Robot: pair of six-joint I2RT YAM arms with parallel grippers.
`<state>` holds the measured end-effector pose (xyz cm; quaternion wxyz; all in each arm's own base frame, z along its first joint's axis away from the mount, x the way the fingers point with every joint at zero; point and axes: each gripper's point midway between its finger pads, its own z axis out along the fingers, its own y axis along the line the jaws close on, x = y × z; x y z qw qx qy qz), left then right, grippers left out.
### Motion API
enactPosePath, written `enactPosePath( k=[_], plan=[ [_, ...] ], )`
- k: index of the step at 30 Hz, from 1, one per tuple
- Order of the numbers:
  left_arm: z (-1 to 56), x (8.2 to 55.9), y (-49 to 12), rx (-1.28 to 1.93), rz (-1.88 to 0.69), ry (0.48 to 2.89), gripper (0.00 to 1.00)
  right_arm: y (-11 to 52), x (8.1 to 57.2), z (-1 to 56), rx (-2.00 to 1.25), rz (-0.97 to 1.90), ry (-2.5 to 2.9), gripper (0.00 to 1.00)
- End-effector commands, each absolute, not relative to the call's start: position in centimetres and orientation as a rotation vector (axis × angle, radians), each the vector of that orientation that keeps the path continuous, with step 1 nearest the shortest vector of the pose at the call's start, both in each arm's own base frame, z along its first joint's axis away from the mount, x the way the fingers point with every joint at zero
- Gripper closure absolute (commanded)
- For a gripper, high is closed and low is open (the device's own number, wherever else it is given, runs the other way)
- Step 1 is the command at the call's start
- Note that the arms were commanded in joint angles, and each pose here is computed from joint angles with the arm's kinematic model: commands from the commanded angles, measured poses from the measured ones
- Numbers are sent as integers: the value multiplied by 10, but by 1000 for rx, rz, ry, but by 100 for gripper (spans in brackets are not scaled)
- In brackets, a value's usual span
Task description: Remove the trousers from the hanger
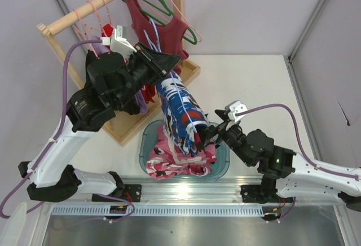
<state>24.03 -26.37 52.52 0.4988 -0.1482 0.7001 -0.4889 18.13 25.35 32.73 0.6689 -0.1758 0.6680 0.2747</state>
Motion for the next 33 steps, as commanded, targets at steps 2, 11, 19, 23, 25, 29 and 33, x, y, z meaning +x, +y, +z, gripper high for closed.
enactPosePath(
  k=[2, 11, 19, 23, 25, 29, 33],
  plan=[
    [590, 224, -245, -366, -1328, 1499, 100, 254, 182, 333, -415, 609, 1482, 1],
    [593, 223, -239, -377, -1324, 1487, 100, 233, 169, 321, -512, 605, 1472, 1],
    [592, 223, -247, -358, -1348, 1502, 100, 234, 168, 317, -516, 637, 1470, 1],
    [592, 222, -247, -358, -1347, 1504, 100, 243, 168, 315, -557, 635, 1474, 1],
    [592, 222, -245, -362, -1341, 1502, 100, 245, 168, 313, -574, 631, 1473, 1],
    [592, 222, -244, -362, -1339, 1501, 100, 243, 167, 312, -593, 613, 1471, 1],
    [591, 224, -245, -363, -1335, 1505, 100, 241, 165, 315, -616, 611, 1464, 1]
  ],
)
